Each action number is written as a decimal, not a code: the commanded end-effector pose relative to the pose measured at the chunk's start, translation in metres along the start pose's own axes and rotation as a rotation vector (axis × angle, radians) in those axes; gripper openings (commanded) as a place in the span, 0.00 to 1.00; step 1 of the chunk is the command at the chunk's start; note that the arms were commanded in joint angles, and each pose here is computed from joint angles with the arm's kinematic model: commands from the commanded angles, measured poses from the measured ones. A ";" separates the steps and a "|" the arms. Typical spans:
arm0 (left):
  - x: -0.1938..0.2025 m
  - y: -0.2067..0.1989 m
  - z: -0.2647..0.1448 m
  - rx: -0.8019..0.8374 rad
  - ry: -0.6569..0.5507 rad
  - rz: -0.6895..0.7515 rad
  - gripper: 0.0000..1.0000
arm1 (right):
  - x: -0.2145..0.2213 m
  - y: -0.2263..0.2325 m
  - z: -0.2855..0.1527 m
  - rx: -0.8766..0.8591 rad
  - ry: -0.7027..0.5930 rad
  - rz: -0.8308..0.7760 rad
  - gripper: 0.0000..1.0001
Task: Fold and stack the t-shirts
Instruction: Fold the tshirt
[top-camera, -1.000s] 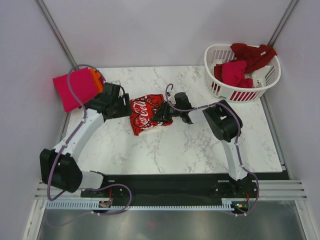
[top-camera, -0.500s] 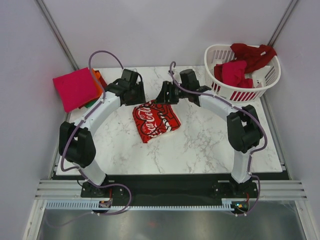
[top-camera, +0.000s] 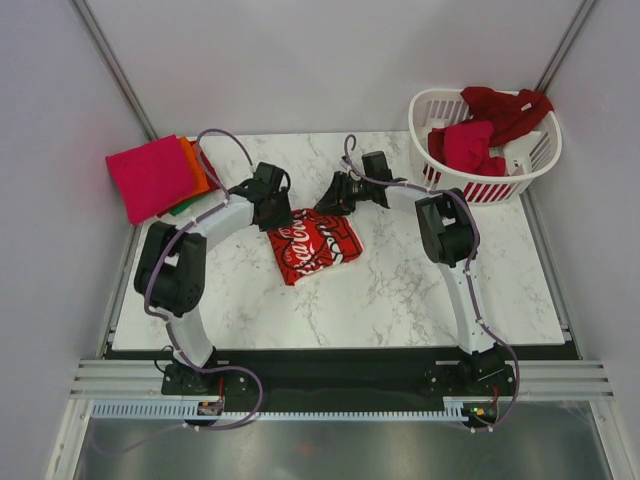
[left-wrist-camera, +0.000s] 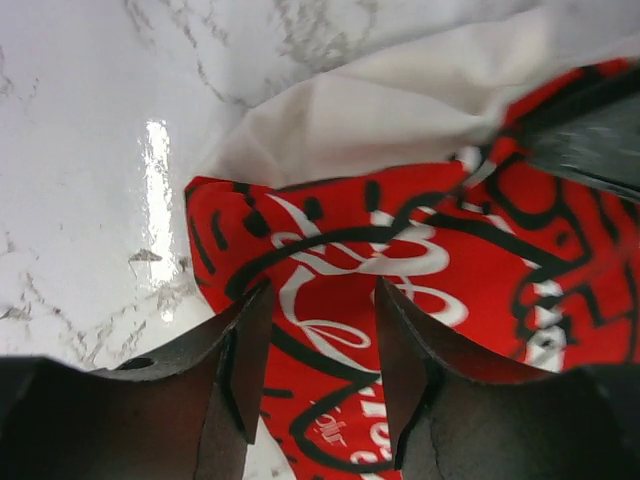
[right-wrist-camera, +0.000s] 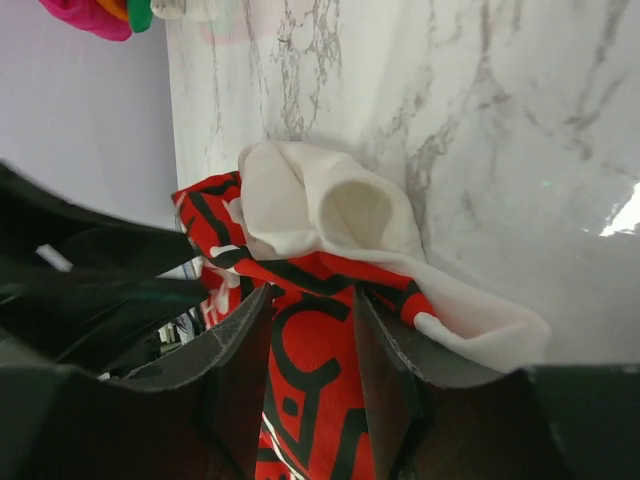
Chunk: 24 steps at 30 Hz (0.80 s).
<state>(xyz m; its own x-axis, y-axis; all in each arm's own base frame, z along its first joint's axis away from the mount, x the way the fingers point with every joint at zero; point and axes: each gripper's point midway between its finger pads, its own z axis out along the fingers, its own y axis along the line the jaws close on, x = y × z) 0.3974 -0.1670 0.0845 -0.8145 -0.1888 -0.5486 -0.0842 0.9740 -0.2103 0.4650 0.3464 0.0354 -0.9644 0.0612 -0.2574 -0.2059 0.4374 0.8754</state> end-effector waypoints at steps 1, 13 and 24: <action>0.010 0.036 0.037 -0.070 0.051 -0.153 0.52 | -0.003 -0.058 -0.012 0.119 -0.045 0.046 0.47; 0.078 0.070 0.053 -0.179 0.364 -0.267 0.54 | -0.028 -0.073 -0.022 0.153 -0.101 0.060 0.54; 0.108 -0.046 -0.058 0.106 0.293 -0.280 0.64 | -0.089 0.045 -0.074 0.169 -0.213 -0.185 0.73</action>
<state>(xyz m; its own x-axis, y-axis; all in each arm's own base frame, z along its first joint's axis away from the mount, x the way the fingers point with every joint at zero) 0.3038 -0.1980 0.0357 -0.9072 -0.3468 -0.2381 -0.2714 0.9150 -0.2986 0.5266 0.3029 0.0610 -0.9149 0.1591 -0.3711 -0.2214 0.5710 0.7905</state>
